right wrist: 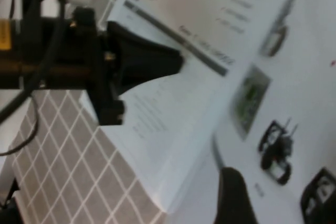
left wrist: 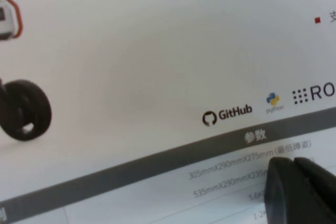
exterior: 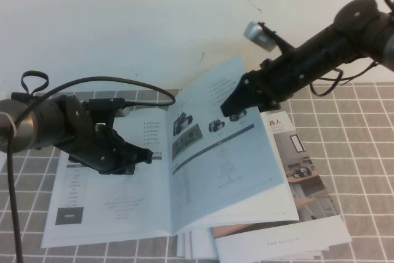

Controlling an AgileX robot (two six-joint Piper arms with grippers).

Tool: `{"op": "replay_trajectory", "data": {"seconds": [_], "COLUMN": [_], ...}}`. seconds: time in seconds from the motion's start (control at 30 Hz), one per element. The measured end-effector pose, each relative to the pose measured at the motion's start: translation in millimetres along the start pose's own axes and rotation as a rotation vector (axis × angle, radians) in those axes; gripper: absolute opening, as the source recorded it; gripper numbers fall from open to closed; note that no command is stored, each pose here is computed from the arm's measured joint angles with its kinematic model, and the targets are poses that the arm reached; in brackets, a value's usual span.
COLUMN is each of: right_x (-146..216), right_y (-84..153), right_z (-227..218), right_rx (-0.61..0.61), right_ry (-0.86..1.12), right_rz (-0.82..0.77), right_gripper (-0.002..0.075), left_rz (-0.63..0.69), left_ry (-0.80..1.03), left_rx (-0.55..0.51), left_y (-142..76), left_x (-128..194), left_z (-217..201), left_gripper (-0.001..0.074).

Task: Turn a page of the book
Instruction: Open the closed book

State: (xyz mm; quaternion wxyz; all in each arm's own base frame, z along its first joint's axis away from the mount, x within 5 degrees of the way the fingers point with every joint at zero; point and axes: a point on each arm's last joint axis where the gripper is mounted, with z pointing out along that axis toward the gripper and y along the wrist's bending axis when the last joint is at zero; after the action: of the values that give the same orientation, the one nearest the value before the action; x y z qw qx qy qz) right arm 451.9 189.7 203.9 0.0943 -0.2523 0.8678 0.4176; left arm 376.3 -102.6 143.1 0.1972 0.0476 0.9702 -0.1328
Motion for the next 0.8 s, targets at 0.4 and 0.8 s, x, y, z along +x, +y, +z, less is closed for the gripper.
{"op": "replay_trajectory", "data": {"seconds": [0.4, 0.8], "right_x": [-4.9, -6.9], "right_y": [49.0, 66.6], "right_z": [19.4, 15.4], "right_rx": [-0.098, -0.116], "right_ry": [-0.001, -0.013], "right_rz": [-0.079, -0.107], "right_gripper": [0.0407, 0.0407], "left_rz": [0.023, 0.117], "left_ry": [-0.004, -0.117], "left_rx": [0.002, 0.059], "left_y": [-0.5, -28.1], "left_x": [-0.6, -9.4], "left_z": [-1.5, -75.0], "left_gripper": [-0.0004, -0.0004]}}
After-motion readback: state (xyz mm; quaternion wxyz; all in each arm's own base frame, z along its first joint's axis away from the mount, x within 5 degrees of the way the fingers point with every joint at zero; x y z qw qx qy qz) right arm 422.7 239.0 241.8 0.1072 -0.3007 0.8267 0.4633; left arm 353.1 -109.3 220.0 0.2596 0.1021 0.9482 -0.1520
